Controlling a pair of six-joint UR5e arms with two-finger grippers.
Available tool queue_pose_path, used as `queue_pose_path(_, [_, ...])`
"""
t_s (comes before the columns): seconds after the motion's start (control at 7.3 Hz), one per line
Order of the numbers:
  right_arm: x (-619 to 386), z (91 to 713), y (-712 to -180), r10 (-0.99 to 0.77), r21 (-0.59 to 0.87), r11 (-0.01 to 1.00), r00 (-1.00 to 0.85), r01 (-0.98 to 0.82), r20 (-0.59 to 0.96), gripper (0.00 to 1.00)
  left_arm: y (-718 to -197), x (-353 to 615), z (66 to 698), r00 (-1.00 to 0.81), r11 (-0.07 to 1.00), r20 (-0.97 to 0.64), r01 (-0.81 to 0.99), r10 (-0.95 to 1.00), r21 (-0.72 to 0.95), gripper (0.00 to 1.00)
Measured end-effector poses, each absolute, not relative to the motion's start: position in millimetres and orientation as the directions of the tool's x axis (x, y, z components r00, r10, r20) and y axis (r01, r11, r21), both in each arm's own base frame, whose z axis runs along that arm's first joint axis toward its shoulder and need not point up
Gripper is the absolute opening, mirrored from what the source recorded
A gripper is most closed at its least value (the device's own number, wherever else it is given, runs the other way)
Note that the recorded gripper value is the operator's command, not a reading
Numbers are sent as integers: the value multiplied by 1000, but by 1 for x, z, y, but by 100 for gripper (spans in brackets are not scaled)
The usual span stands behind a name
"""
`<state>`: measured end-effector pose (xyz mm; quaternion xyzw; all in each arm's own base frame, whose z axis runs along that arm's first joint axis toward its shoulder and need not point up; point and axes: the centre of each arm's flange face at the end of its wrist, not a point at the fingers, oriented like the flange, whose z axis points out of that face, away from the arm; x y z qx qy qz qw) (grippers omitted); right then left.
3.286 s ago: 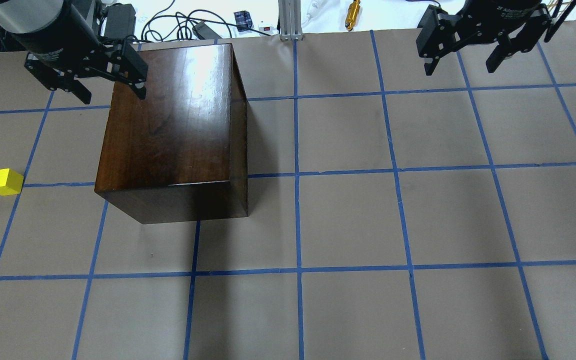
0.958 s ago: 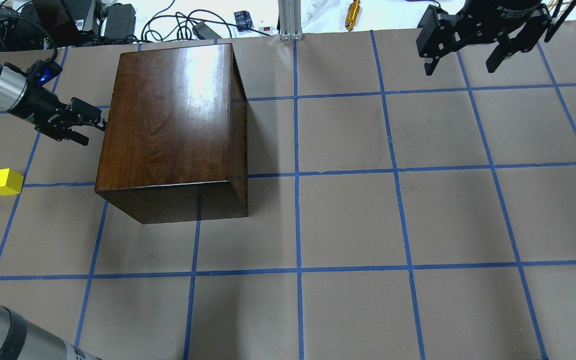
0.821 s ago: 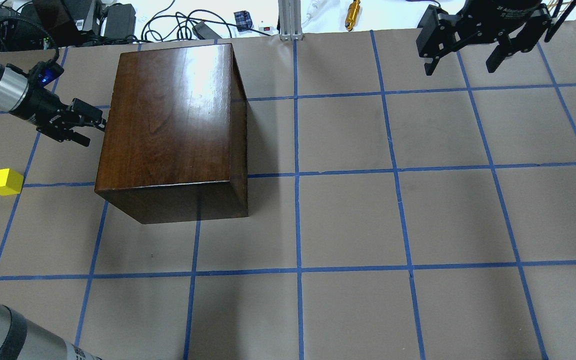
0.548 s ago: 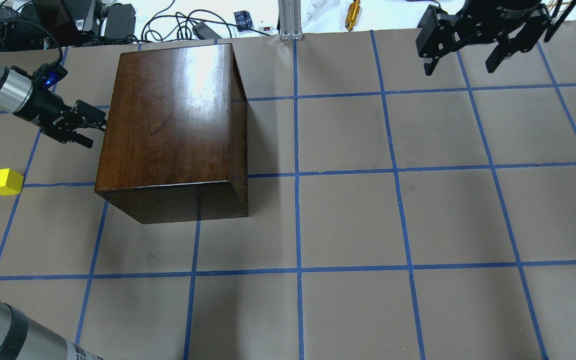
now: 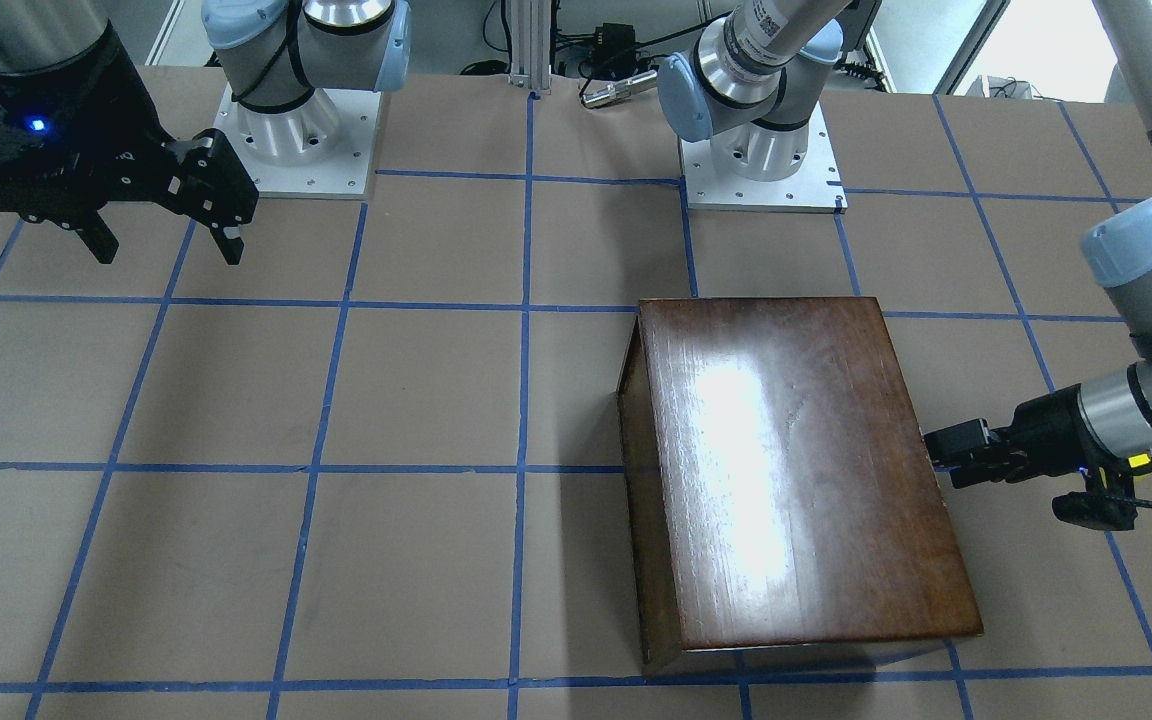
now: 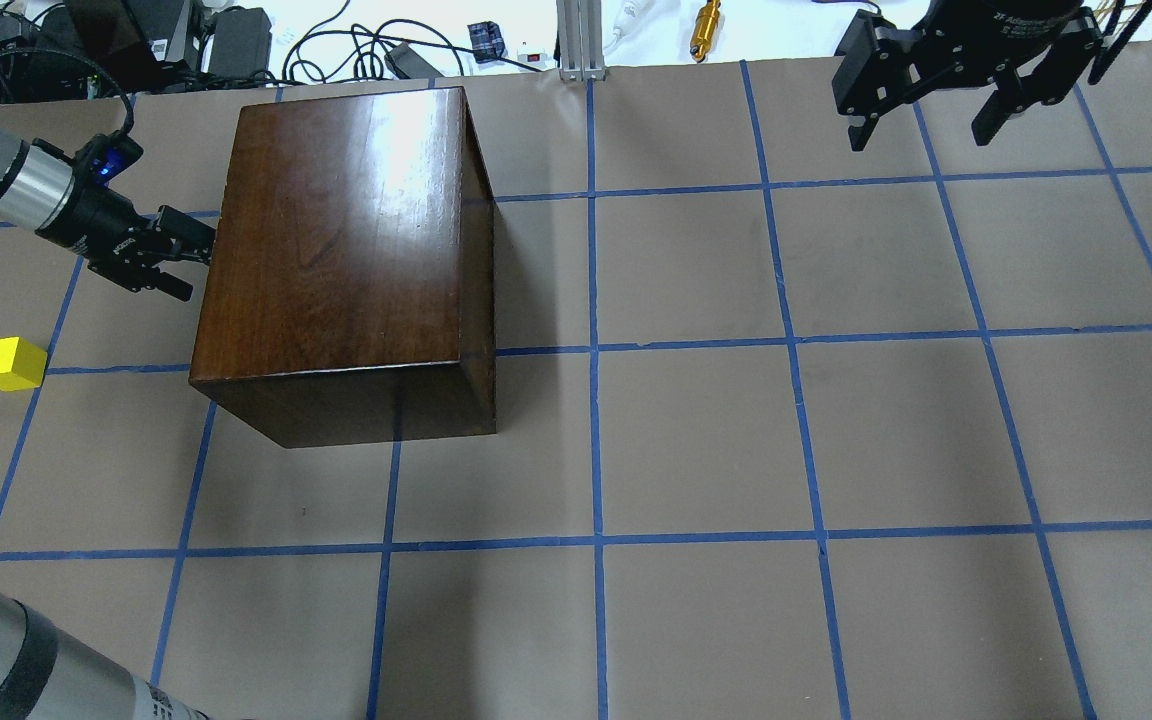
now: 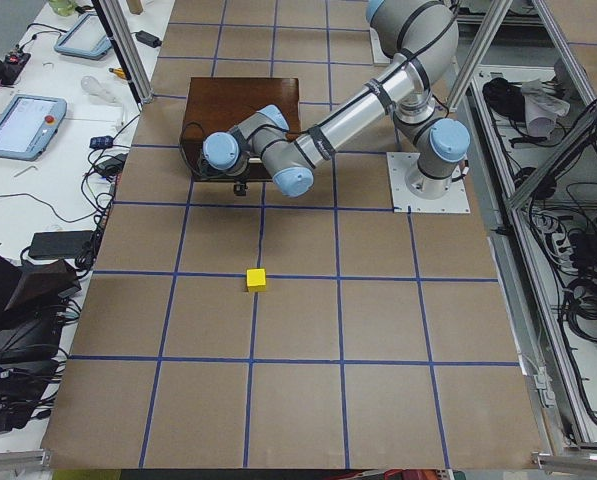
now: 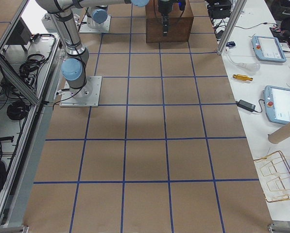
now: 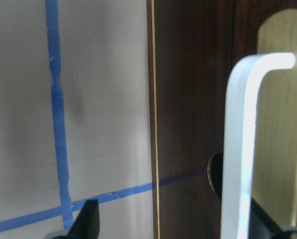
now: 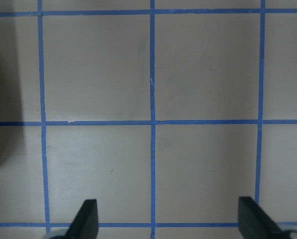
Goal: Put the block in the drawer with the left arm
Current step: 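Close the left gripper on the white drawer handle, then pull the drawer out away from the cabinet with the left gripper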
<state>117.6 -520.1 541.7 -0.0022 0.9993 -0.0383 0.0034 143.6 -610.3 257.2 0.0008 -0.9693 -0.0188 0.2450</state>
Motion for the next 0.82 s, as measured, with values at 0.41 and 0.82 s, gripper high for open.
queue_pose_path(0.41, [118, 541, -520, -5, -76, 997, -1000, -4, -8, 100, -611, 147, 260, -888, 999, 460, 13, -4, 33, 100])
queue_pose_path(0.82, [118, 542, -520, -5, -76, 997, -1000, -4, -7, 100, -611, 154, 262, -917, 999, 399, 26, 11, 31, 100])
